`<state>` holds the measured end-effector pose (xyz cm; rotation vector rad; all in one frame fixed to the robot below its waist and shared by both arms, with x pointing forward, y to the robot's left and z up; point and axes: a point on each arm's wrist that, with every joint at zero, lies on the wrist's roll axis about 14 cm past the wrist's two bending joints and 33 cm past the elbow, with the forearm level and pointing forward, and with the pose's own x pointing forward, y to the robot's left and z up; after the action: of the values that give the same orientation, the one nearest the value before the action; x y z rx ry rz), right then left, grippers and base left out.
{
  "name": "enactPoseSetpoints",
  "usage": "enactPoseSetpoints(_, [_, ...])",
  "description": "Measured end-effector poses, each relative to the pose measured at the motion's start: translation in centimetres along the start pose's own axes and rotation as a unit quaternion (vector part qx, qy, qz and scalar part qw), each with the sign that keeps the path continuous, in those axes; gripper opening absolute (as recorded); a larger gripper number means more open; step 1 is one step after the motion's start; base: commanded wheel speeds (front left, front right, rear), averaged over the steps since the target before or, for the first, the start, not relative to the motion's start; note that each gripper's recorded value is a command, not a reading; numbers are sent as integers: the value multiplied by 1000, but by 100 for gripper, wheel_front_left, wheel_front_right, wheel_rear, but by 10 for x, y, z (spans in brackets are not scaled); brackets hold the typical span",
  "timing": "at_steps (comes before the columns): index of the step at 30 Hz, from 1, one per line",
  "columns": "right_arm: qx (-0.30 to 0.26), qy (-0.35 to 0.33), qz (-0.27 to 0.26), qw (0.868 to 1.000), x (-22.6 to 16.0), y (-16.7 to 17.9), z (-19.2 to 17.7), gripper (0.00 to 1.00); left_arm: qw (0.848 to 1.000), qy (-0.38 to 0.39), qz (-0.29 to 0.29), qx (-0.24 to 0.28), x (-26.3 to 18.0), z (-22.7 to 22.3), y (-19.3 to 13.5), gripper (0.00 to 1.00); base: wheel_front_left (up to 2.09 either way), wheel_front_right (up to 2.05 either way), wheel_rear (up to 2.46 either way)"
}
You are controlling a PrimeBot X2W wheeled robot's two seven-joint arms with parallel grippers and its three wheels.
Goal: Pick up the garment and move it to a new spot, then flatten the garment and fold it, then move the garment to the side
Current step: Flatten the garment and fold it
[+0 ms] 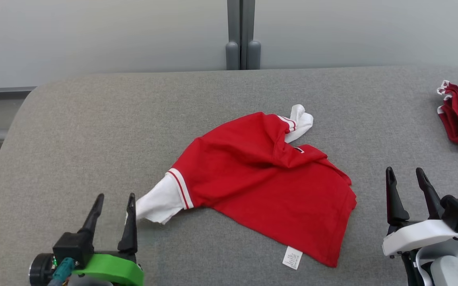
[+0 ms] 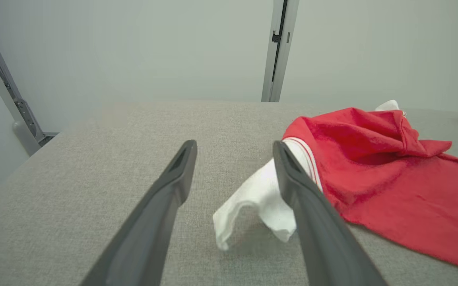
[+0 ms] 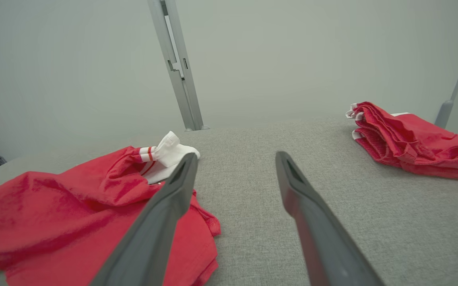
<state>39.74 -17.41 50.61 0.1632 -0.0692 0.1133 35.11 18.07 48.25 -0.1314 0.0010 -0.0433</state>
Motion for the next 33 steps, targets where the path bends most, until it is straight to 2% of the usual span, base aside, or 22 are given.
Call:
enactPoseSetpoints(7, [2, 4, 1, 1000, -4, 2, -3, 100, 997, -62, 35, 3, -1, 39, 22, 100, 0, 0, 0])
enactPoseSetpoints(17, [16, 68, 14, 997, -26, 17, -41, 100, 994, -72, 79, 10, -7, 44, 47, 100, 0, 0, 0])
enactPoseSetpoints(24, [25, 143, 53, 988, -42, 49, -82, 100, 994, -65, 81, 15, -9, 40, 48, 100, 0, 0, 0])
enactPoseSetpoints(32, [20, 242, 64, 968, -63, 58, -137, 100, 995, -56, 85, 15, -13, 33, 51, 100, 0, 0, 0])
enactPoseSetpoints(33, [23, 248, 64, 966, -63, 60, -141, 73, 995, -55, 85, 15, -14, 33, 52, 100, 0, 0, 0])
